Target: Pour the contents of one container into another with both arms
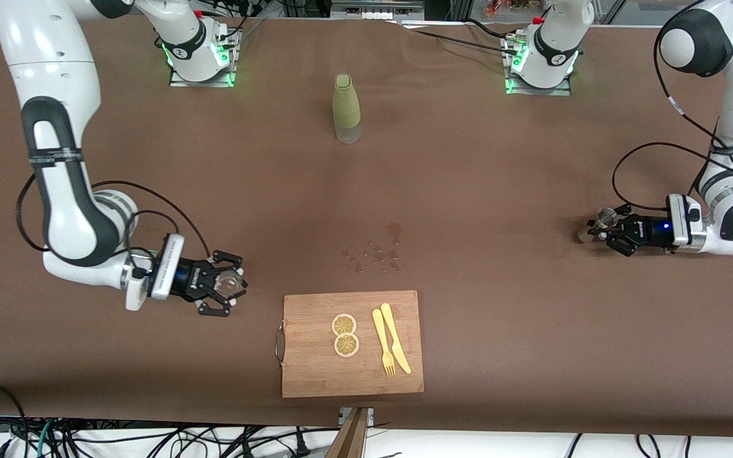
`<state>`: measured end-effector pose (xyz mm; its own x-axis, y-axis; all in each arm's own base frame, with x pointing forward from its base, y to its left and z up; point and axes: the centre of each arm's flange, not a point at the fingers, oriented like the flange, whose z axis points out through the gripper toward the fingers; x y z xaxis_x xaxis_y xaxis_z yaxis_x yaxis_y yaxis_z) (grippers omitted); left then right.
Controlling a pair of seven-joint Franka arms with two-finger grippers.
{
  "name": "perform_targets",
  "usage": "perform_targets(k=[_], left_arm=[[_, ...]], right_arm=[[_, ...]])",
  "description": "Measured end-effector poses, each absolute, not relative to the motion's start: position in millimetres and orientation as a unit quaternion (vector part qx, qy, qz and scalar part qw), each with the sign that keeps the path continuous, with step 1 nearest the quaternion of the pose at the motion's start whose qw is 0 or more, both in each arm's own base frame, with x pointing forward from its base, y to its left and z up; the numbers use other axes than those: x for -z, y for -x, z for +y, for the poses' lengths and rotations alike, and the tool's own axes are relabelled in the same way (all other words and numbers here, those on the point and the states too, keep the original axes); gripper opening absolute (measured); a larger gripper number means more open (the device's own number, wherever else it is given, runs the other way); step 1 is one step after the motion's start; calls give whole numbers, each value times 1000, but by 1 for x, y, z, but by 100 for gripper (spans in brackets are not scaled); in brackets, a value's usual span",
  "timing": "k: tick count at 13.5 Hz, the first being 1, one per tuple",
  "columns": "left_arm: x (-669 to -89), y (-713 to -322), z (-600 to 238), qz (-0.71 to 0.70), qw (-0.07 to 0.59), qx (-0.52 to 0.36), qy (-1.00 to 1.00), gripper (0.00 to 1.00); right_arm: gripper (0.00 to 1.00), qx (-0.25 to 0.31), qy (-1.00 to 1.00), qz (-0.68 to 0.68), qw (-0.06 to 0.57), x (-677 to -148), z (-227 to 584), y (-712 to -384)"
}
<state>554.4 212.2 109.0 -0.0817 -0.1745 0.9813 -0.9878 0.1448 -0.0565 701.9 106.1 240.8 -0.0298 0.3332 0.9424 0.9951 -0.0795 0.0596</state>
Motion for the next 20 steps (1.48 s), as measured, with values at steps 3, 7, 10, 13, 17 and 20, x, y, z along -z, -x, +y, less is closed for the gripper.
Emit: perform_targets(k=[3,7,10,13,17,20], left_arm=[[-100,-547,201,-604,493,-413,-471,21],[-83,-539,187,-595,520,-413,-453,21],[-81,-539,187,-595,521,-413,-452,21],[-73,-535,185,-592,524,-414,-450,21],[-58,-529,183,-586,531,-414,-451,21],[-55,-526,188,-584,532,-413,-454,21]], right_arm=[[13,451,565,-562,402,-193,65,-678],[13,444,559,-549,435,-117,24,-642],[13,423,568,-550,442,-83,-1,-625],[14,417,572,-547,447,-70,-6,-619],[35,408,575,-547,451,-62,-9,-614],[70,401,581,-546,452,-53,-20,-609]])
